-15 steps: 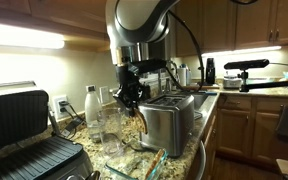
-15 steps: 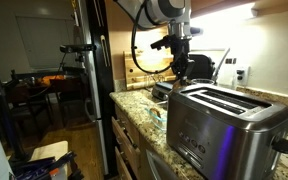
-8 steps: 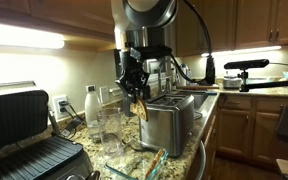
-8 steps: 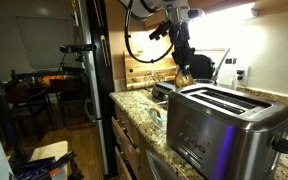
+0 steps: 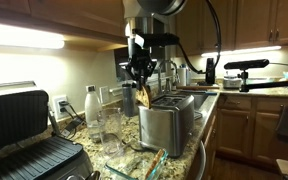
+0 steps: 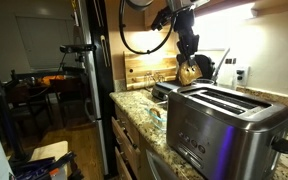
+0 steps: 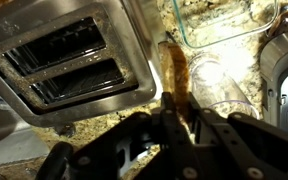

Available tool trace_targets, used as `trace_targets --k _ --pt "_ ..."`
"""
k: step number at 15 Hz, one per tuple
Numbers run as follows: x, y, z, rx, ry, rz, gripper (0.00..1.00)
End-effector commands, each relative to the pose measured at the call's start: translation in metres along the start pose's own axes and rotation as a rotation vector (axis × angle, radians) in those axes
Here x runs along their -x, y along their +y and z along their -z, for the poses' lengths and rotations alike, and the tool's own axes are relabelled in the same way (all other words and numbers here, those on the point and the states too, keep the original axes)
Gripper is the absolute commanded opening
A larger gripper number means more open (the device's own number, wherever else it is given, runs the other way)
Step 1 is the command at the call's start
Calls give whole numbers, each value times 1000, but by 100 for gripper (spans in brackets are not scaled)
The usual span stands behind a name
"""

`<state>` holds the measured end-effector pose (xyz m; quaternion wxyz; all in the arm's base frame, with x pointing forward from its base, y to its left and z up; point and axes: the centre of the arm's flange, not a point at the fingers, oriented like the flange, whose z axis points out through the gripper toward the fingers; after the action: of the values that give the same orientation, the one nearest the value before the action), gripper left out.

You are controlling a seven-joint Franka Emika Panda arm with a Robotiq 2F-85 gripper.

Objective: Put two slices of bread in the bread toaster

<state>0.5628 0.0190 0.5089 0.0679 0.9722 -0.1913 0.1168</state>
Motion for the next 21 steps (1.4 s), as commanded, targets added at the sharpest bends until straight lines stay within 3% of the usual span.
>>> trace_targets --k 1,9,21 --pt "16 22 15 8 34 -131 4" --pt "10 51 5 27 39 -435 4" --pt "-12 112 -11 19 31 -750 4"
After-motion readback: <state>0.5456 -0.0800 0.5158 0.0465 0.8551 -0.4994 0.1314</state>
